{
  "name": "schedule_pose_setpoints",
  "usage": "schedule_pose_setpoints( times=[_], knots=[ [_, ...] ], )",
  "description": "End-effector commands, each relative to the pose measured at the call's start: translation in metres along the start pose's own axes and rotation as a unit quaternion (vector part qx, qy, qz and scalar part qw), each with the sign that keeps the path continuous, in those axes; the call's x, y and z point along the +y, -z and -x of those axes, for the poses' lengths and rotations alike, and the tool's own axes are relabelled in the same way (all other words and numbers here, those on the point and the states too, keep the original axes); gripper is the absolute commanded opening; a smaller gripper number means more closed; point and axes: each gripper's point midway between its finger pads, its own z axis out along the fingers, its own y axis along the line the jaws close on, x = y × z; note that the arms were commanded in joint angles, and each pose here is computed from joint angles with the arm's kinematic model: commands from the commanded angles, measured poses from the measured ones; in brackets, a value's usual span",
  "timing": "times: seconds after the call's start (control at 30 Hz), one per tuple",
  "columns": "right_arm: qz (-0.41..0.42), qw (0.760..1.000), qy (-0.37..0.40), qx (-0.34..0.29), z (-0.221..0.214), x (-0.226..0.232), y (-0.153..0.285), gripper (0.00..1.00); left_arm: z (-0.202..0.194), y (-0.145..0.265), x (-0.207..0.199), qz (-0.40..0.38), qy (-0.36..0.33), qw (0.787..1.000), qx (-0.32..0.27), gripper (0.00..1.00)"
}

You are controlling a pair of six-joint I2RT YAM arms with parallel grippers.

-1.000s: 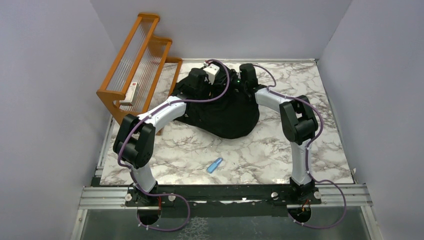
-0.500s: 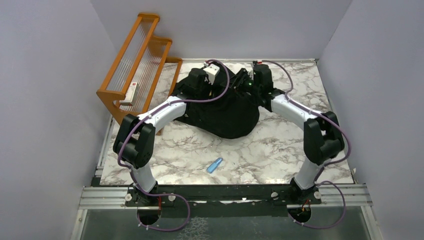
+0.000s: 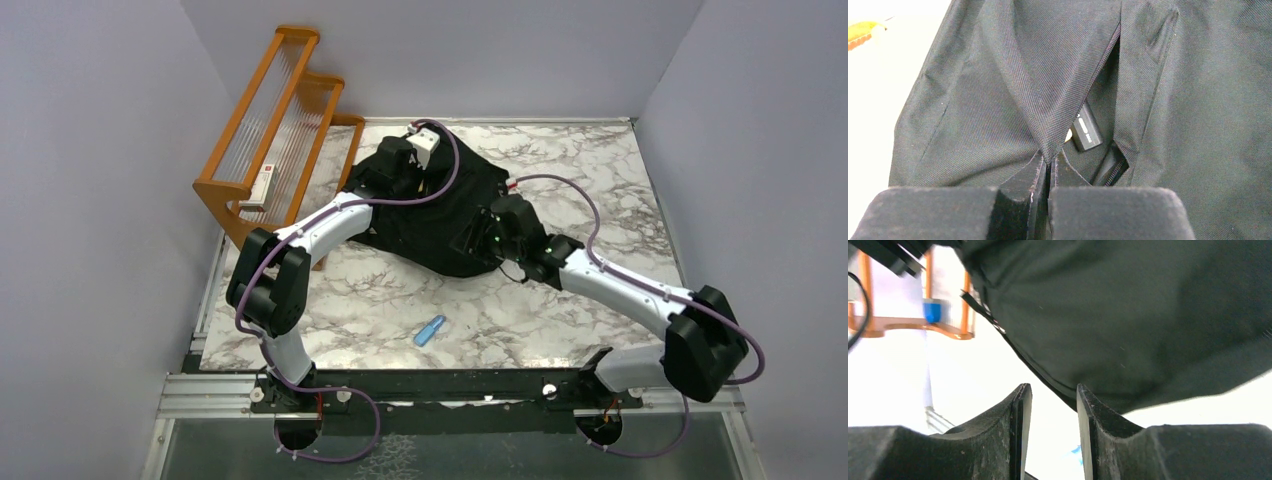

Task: Pack the student bag
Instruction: Place the stationery in the student bag, then pick up the stationery from the center of the board.

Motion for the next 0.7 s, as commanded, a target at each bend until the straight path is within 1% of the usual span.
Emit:
schedule_pose_setpoints(
  times=[0.0, 0.2, 0.27, 0.37, 0.4, 0.47, 0.5, 0.6, 0.63, 0.67],
  knots=[
    [-0.093, 0.994, 0.042, -0.038, -0.008, -0.044, 0.025, 0.42, 0.027, 0.016, 0.002, 0.003, -0.001, 0.999, -0.034, 0.00],
    [-0.170, 0.981, 0.091, -0.012, -0.040, -0.070, 0.044, 0.43, 0.027, 0.016, 0.001, -0.001, 0.000, 0.999, -0.035, 0.00],
    [-0.208, 0.973, 0.100, -0.019, -0.035, -0.083, 0.052, 0.44, 0.028, 0.016, 0.001, -0.001, 0.001, 0.999, -0.036, 0.00],
    [-0.275, 0.950, 0.129, -0.064, -0.011, -0.100, 0.066, 0.46, 0.028, 0.017, 0.002, 0.002, 0.000, 0.999, -0.037, 0.00],
    [-0.303, 0.940, 0.132, -0.086, -0.001, -0.107, 0.072, 0.50, 0.028, 0.017, 0.002, 0.002, 0.000, 0.999, -0.037, 0.00],
    [-0.367, 0.916, 0.116, -0.115, 0.008, -0.125, 0.088, 0.68, 0.029, 0.018, 0.002, 0.001, 0.000, 0.999, -0.038, 0.00],
    [-0.387, 0.907, 0.118, -0.118, 0.011, -0.130, 0.094, 0.76, 0.029, 0.018, 0.001, 0.000, 0.000, 0.999, -0.038, 0.00],
    [-0.414, 0.894, 0.134, -0.103, 0.010, -0.135, 0.098, 0.96, 0.029, 0.019, 0.002, 0.001, 0.000, 0.999, -0.038, 0.00],
    [-0.420, 0.891, 0.138, -0.100, 0.010, -0.136, 0.098, 1.00, 0.029, 0.019, 0.003, 0.003, -0.002, 0.999, -0.038, 0.00],
    [-0.420, 0.891, 0.143, -0.097, 0.011, -0.135, 0.098, 1.00, 0.030, 0.020, 0.003, 0.005, -0.003, 0.999, -0.039, 0.00]
  ],
)
